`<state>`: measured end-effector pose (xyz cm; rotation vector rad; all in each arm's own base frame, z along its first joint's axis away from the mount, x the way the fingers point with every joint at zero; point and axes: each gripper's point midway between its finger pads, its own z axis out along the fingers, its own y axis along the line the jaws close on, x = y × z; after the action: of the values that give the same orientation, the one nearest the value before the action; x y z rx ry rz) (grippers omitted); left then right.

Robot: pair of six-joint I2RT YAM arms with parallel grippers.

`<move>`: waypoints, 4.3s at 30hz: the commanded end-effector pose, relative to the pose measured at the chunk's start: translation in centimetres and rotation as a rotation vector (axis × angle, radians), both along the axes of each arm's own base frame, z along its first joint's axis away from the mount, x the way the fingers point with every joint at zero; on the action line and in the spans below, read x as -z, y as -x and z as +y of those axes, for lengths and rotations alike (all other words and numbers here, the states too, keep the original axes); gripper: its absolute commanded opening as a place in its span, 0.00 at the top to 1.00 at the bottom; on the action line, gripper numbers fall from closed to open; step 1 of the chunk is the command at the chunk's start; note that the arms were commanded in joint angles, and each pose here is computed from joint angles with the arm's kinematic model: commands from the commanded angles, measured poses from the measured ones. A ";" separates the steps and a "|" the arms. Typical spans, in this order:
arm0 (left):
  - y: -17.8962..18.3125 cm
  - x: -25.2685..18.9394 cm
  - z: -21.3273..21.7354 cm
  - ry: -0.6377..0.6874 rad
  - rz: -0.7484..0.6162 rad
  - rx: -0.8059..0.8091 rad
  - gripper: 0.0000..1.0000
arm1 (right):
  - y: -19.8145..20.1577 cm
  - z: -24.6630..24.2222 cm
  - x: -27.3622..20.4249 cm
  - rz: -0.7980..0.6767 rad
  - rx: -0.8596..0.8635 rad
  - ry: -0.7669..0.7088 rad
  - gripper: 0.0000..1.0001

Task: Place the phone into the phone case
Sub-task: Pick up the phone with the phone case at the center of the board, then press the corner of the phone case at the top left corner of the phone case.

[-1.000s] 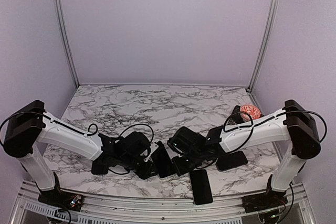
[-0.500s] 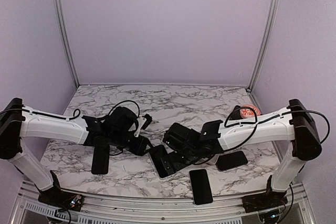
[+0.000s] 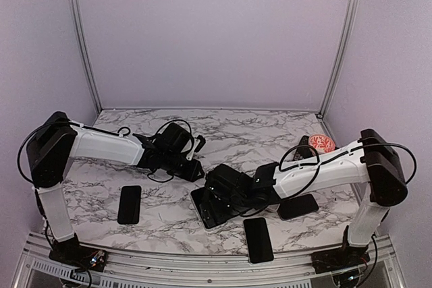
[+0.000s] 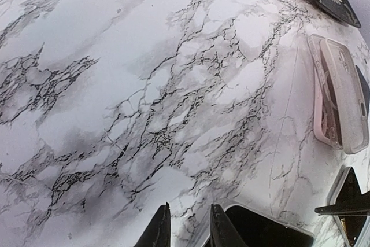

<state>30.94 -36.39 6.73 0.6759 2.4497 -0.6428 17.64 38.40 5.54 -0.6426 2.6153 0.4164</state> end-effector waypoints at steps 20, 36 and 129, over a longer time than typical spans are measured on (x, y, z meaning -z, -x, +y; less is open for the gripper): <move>4.5 5.4 1.5 -0.110 0.134 0.090 0.80 | -0.7 0.2 4.8 -0.059 0.007 0.243 0.11; 11.9 7.3 0.1 -0.161 0.223 0.253 0.80 | -1.4 1.7 5.3 -0.058 -0.049 0.179 0.14; 8.3 -6.2 -2.5 0.530 0.215 0.178 0.47 | -2.1 1.2 -6.2 -0.493 -0.235 -0.038 0.56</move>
<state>22.68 -38.58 11.80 0.6081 2.3083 -1.3965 19.27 38.69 9.63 -0.9658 2.1421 0.2849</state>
